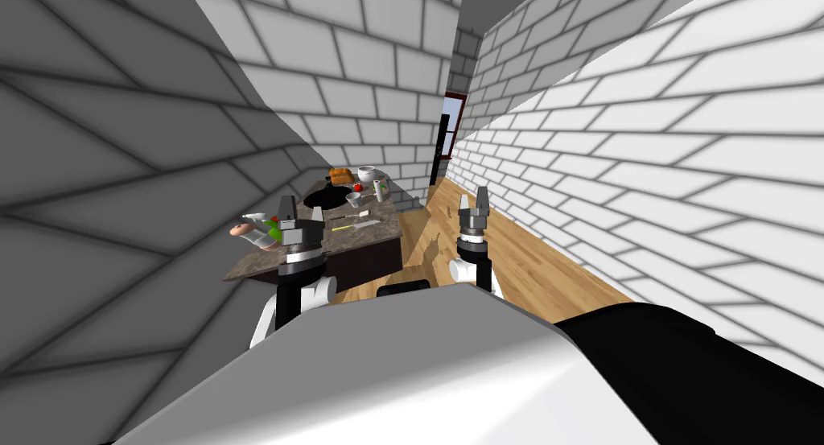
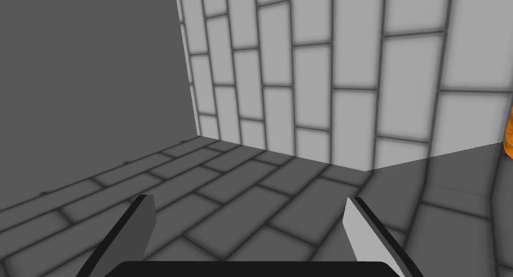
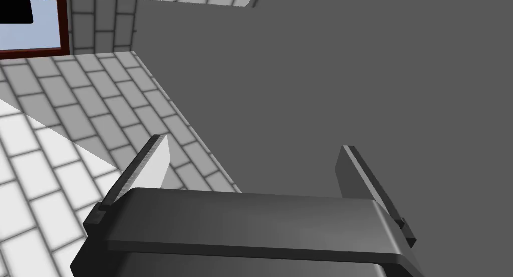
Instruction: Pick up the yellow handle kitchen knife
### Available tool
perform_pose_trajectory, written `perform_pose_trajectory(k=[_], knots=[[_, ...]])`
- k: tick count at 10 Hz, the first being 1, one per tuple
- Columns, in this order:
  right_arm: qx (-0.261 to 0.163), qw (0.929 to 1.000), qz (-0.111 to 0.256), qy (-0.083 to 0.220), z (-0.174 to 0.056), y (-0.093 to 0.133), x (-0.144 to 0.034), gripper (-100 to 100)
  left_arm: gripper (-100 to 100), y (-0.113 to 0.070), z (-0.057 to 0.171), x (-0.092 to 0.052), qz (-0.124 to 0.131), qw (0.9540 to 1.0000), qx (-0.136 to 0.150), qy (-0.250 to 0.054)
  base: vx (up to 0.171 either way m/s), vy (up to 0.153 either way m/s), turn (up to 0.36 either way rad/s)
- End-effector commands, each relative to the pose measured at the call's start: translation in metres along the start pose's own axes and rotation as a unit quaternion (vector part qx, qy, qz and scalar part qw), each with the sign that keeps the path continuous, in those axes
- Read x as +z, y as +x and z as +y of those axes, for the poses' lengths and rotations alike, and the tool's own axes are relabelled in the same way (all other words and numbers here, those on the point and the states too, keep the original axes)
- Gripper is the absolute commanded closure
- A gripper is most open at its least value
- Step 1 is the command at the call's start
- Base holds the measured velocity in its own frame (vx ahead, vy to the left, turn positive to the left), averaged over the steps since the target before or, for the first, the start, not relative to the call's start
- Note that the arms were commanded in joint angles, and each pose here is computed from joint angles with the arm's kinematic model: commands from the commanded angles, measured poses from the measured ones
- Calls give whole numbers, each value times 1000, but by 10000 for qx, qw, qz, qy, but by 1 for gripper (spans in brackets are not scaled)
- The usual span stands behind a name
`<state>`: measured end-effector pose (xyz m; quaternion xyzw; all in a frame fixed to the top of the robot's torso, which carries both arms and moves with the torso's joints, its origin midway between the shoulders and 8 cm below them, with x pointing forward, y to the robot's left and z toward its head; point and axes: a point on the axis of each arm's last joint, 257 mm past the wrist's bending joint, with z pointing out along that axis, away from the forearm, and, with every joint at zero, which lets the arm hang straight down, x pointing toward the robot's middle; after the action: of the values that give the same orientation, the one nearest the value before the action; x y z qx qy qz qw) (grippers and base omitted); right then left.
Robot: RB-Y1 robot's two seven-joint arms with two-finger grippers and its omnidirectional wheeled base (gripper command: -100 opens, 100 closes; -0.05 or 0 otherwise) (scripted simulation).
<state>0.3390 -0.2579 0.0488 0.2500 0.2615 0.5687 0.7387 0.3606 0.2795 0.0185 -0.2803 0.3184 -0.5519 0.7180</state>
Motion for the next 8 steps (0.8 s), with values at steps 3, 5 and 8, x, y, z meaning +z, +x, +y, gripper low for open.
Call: perform_pose_trajectory(k=[3, 5, 8], knots=[[0, 10000, 0, 0, 0, 0, 0, 0, -100, -8, 29, -1, 266, 9985, 161, -446, -49, 25, -104], [0, 10000, 0, -1, 0, 0, 0, 0, -100, -19, 49, -1, 361, 9962, 246, -759, -76, 51, -145], [0, 10000, 0, 0, 0, 0, 0, 0, -100, -34, 75, -3, 413, 9914, 333, -1200, -58, 37, -108]])
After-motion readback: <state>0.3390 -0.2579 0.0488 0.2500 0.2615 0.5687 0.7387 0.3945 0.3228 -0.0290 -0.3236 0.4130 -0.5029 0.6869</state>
